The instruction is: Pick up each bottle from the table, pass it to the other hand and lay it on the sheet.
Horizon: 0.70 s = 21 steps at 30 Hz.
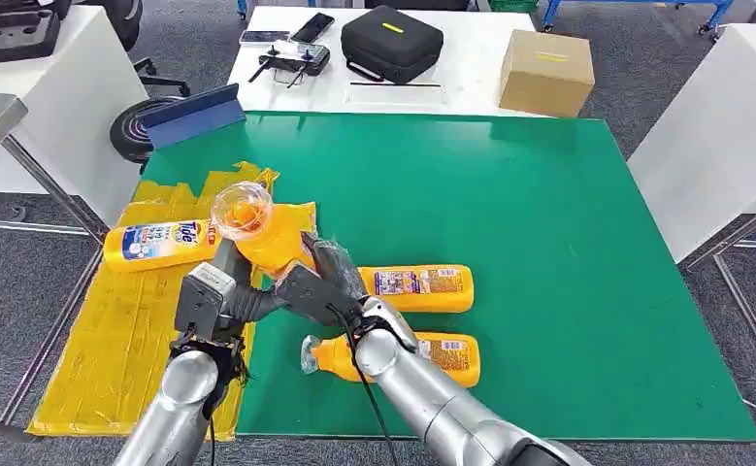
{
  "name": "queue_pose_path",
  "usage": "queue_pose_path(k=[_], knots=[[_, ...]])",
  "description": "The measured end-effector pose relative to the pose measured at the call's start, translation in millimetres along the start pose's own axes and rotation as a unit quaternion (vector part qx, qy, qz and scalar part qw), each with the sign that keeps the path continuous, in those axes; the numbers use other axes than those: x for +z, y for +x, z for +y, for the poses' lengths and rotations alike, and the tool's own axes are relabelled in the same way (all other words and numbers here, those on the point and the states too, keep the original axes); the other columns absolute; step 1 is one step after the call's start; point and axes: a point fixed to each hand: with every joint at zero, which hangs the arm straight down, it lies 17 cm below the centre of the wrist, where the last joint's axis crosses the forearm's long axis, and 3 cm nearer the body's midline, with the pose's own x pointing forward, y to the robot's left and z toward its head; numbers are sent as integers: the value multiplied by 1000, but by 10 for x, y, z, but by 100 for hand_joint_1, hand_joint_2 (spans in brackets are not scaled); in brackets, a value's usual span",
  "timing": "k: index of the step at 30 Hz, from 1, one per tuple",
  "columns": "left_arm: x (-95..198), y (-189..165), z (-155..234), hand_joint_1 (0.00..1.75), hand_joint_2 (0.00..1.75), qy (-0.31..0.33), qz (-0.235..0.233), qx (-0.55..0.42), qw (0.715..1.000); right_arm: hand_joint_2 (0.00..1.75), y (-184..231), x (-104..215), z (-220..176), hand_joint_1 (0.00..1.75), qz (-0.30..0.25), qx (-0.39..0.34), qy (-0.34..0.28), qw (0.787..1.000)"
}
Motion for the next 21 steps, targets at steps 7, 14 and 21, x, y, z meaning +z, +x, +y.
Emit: queue_pose_path(k=[7, 14, 21], knots=[[9, -38, -5, 0, 175, 0, 5, 3, 1000, 175, -27, 26, 94, 175, 6, 5, 13, 1000], [12, -71, -7, 0, 175, 0, 9, 6, 1000, 175, -46, 40, 141, 175, 9, 7, 19, 1000], [10, -99, -13, 99, 175, 1, 12, 13, 1000, 175, -60, 57, 192, 175, 11, 10, 25, 1000]])
